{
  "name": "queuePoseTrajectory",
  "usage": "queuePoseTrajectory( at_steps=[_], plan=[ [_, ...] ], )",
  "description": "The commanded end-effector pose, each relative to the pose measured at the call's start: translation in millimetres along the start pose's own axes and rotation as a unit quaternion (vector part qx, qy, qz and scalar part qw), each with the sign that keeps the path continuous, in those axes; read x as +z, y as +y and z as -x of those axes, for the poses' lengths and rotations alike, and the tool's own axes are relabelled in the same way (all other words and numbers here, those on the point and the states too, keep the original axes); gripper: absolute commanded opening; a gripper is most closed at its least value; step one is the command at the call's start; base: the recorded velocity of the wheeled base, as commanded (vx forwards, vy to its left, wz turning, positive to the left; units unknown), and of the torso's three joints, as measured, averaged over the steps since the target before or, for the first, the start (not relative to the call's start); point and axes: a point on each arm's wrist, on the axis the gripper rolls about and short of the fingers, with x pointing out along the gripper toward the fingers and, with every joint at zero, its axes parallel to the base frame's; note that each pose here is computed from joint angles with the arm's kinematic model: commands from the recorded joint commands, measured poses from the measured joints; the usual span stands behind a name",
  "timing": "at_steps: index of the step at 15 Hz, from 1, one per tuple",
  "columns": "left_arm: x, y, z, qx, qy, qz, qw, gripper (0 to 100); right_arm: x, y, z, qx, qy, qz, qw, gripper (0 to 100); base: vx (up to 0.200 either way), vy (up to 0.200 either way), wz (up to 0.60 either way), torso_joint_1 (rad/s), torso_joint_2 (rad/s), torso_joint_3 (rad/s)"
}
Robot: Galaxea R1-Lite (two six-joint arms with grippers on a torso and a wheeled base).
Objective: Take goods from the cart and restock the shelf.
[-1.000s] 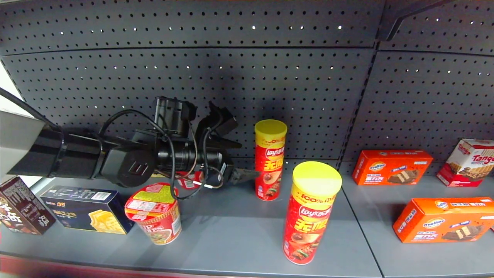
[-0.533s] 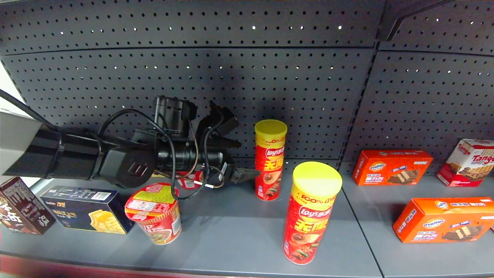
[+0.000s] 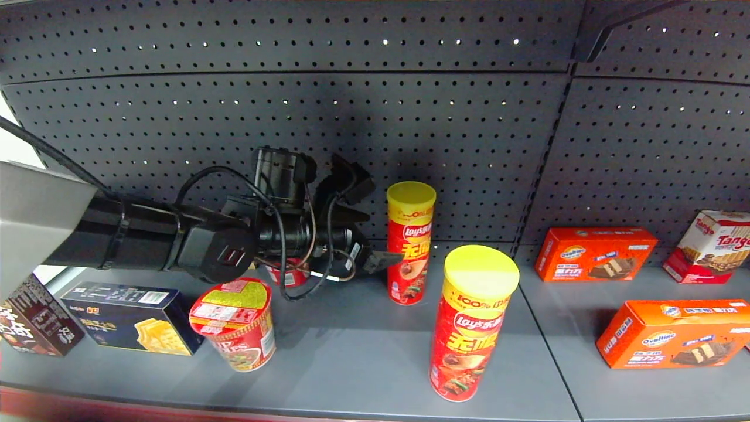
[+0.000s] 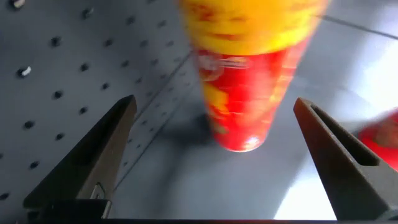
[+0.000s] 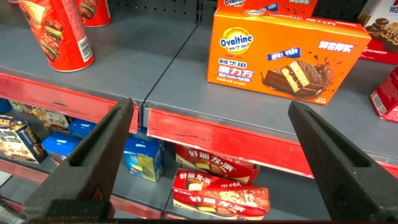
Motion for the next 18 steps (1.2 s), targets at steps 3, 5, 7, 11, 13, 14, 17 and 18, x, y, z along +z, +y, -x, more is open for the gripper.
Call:
queuePoseTrajectory(
  at_steps=[3,5,7,11,13,14,17,18],
  plan=[
    [-3.8,2.1,-9.9,0.007,-0.012,-0.001,0.9999,100,-0.1,0.0,-0.1,0.0,0.001,0.001,1.0,100,0.0,0.0,0.0,0.0,0.0,0.0],
    [-4.4,2.6,-9.7,0.011,-0.013,-0.001,0.9999,100,-0.1,0.0,-0.1,0.0,0.001,0.001,1.0,100,0.0,0.0,0.0,0.0,0.0,0.0],
    [-4.1,3.2,-9.1,0.012,-0.013,-0.001,0.9998,100,-0.1,0.0,-0.1,0.0,0.001,0.001,1.0,100,0.0,0.0,0.0,0.0,0.0,0.0],
    [-5.3,3.8,-8.2,0.013,-0.012,0.0,0.9998,100,-0.1,0.0,-0.1,0.0,0.001,0.002,1.0,100,0.0,0.0,0.0,0.0,0.0,0.0],
    [-7.6,3.9,-7.0,0.014,-0.008,0.002,0.9999,100,-0.1,0.0,-0.1,0.0,0.001,0.002,1.0,100,0.0,0.0,0.0,0.0,0.0,0.0],
    [-7.3,4.3,-5.9,0.015,-0.009,0.002,0.9998,100,-0.1,0.0,-0.1,0.001,0.001,0.002,1.0,100,0.0,0.0,0.0,0.0,0.0,0.0],
    [-6.7,4.1,-4.6,0.02,-0.008,0.003,0.9998,100,0.4,0.0,0.0,0.0,0.0,0.003,1.0,100,0.0,0.0,0.0,0.0,0.0,0.0],
    [-6.6,3.9,-4.2,0.02,-0.008,0.005,0.9998,100,-0.1,0.0,-0.1,0.0,0.001,0.003,1.0,100,0.0,0.0,0.0,0.0,0.0,0.0]
  ],
)
